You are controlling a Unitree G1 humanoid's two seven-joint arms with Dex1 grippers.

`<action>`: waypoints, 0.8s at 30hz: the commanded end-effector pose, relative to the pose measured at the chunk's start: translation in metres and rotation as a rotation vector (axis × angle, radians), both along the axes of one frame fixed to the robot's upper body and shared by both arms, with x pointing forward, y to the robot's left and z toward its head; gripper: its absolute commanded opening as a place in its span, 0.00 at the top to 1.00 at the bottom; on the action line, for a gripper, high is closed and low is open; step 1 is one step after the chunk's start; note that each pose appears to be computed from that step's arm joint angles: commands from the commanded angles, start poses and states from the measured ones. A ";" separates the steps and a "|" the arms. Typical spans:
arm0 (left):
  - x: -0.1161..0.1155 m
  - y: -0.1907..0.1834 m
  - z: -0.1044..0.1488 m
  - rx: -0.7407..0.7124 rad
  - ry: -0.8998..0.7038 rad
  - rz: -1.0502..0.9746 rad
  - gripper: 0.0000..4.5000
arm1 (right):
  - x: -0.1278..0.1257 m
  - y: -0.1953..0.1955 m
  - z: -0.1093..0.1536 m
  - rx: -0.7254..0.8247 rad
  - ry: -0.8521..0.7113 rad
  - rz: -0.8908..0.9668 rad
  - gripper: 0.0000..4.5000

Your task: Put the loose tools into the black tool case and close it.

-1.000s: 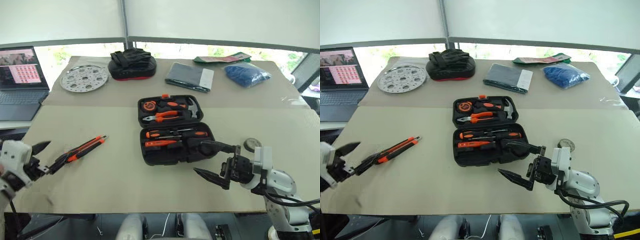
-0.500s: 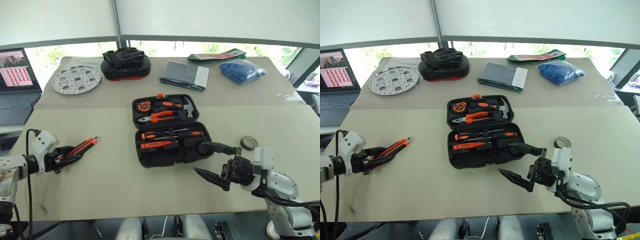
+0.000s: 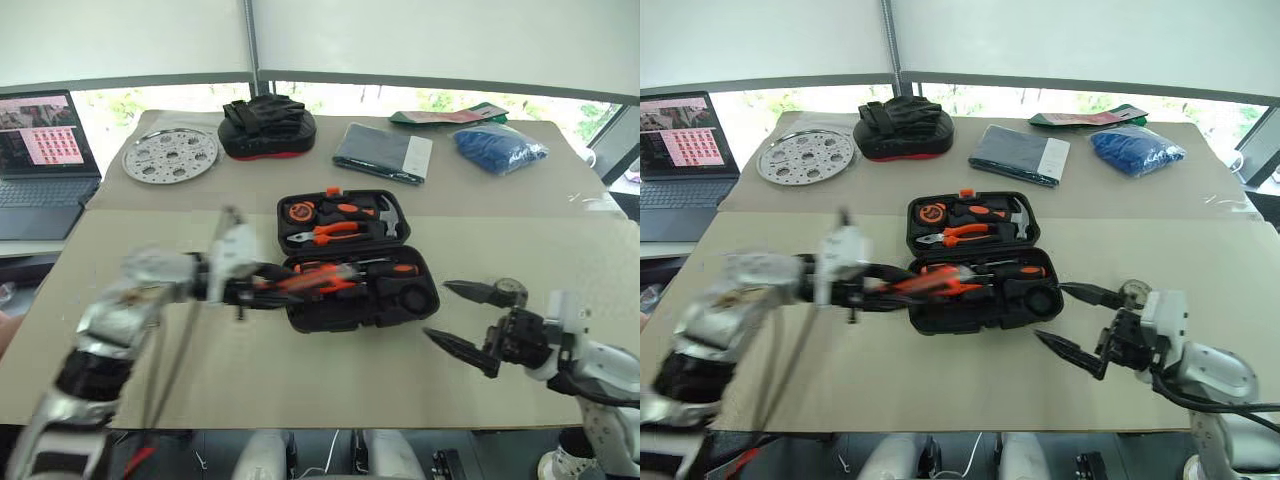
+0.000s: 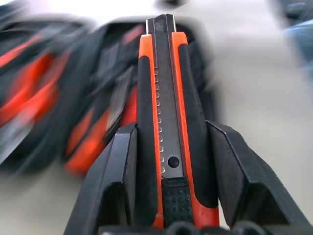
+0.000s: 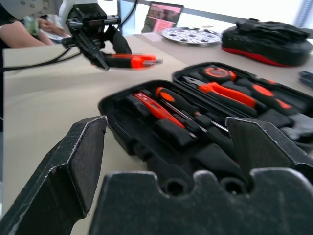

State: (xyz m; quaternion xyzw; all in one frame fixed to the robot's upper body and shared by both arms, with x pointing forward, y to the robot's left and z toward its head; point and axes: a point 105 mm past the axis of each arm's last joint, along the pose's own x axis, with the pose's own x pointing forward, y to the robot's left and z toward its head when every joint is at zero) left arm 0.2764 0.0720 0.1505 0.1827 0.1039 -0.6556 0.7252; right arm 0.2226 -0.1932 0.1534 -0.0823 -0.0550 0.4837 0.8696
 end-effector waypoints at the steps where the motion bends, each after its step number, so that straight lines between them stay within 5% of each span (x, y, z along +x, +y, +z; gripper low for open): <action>1: 0.003 -0.020 -0.005 0.070 -0.009 0.011 0.63 | -0.004 -0.001 0.007 0.011 -0.011 0.002 0.00; 10: 0.024 -0.024 -0.027 0.217 -0.045 0.077 0.63 | -0.010 0.008 0.007 0.037 -0.002 -0.007 0.00; 21: 0.017 -0.032 -0.049 0.243 0.033 0.066 0.63 | -0.014 0.011 0.005 0.045 0.011 -0.005 0.00; 24: 0.018 -0.034 -0.047 0.198 0.040 0.086 0.35 | -0.015 0.011 0.004 0.047 0.017 -0.008 0.00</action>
